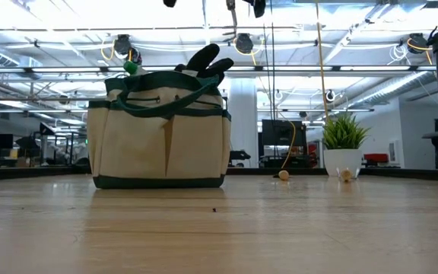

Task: Pick & Place Garden tools in Gardening bag
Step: Put the left brown hand rake into the brown gardening bag, then put the brown hand rake into the brown gardening bag

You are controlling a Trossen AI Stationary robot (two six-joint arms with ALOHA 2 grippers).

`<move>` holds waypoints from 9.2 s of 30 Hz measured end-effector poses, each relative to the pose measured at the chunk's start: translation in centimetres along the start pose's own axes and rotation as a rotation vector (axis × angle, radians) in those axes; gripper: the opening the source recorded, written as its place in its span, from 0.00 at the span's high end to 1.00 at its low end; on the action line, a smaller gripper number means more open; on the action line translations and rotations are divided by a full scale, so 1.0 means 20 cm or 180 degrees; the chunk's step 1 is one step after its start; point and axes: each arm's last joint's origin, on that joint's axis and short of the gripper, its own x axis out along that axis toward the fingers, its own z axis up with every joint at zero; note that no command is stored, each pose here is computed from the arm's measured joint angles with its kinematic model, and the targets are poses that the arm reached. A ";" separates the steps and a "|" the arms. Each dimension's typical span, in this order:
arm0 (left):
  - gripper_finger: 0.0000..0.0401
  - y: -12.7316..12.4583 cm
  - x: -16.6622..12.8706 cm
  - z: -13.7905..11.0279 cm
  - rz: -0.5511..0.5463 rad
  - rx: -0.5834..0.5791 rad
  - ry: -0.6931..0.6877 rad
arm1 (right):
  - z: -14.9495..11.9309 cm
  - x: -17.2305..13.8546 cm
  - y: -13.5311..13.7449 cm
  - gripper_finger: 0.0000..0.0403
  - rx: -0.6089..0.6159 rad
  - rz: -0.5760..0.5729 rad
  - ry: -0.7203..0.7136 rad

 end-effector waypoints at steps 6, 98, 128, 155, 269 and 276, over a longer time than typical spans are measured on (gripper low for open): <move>0.28 0.05 -0.06 0.06 0.0433 0.0483 0.0200 | 0.00 0.00 0.00 0.86 0.0007 0.0002 0.0022; 0.23 0.32 -0.91 -0.23 0.0224 -0.0580 0.1505 | -0.55 0.71 0.03 0.86 0.0240 -0.0013 0.0066; 0.23 0.32 -0.91 -0.23 0.0230 -0.0580 0.1510 | -0.71 0.74 0.03 0.82 0.0436 0.0023 0.0764; 0.23 0.32 -0.91 -0.23 0.0227 -0.0538 0.1520 | -0.56 0.67 0.08 0.48 -0.0115 -0.0030 0.0568; 0.23 0.32 -0.91 -0.23 0.0264 -0.0730 0.1494 | -0.98 -0.31 -0.09 0.45 -0.1873 0.0411 0.4851; 0.23 0.32 -0.91 -0.23 0.0266 -0.0735 0.1493 | -1.05 -0.31 -0.09 0.47 -0.2005 0.0471 0.4734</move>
